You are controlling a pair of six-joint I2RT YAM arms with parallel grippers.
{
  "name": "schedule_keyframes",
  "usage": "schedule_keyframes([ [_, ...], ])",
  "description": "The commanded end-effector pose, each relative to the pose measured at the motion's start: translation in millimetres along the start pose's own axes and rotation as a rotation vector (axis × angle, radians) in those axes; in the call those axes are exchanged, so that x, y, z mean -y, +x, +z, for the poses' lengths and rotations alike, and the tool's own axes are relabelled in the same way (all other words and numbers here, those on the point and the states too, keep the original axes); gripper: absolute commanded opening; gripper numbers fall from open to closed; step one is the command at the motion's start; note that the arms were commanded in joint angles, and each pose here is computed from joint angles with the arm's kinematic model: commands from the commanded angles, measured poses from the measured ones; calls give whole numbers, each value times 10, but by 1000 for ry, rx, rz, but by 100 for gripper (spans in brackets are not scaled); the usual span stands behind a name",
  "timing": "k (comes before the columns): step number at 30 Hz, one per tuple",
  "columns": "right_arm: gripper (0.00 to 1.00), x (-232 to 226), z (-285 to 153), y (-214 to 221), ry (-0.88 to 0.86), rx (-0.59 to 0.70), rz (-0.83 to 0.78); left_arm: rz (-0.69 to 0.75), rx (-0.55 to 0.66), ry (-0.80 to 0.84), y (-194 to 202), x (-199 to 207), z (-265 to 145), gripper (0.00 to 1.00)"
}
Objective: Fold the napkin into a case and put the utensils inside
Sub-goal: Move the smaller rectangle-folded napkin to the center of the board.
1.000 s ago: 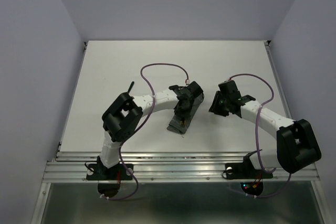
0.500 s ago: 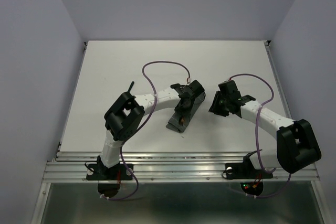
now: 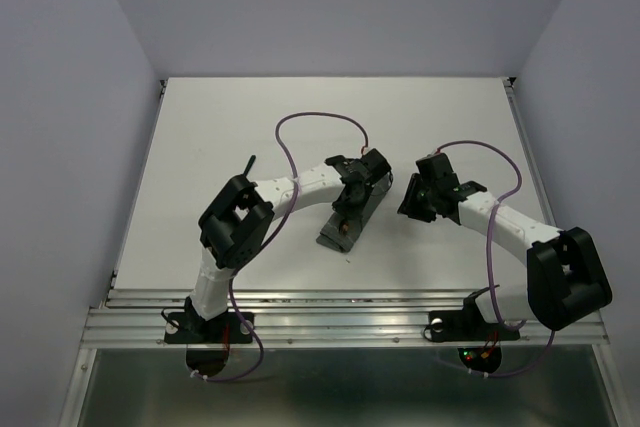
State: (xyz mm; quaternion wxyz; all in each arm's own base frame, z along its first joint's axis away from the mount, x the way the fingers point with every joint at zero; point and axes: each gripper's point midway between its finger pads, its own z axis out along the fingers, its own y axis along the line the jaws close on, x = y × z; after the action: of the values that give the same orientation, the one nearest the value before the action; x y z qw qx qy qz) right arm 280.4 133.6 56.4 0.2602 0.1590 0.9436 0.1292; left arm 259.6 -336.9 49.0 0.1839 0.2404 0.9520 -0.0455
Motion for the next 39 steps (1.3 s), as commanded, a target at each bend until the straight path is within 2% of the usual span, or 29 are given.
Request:
schedule_keyframes([
  [1,40,3,-32,-24,-7,14,-2,74,0,5,-46,-17,-44,4],
  [28,40,18,44,46,-3,-19,-11,178,32,-10,-170,-260,-30,6],
  [31,40,16,41,52,-5,-21,-11,184,20,-34,-154,-313,4,9],
  [33,40,8,28,47,-10,-18,-9,183,22,-48,-161,-335,6,17],
  [34,40,7,23,49,-12,-18,-10,177,21,-51,-157,-352,2,28],
  [37,40,-30,-1,58,-33,-24,-9,163,25,-56,-168,-378,-22,41],
  [38,40,-34,4,68,-38,-25,-5,155,31,-56,-180,-390,-51,49],
  [39,40,-126,-17,131,-92,-58,3,150,35,-60,-186,-403,-61,50],
])
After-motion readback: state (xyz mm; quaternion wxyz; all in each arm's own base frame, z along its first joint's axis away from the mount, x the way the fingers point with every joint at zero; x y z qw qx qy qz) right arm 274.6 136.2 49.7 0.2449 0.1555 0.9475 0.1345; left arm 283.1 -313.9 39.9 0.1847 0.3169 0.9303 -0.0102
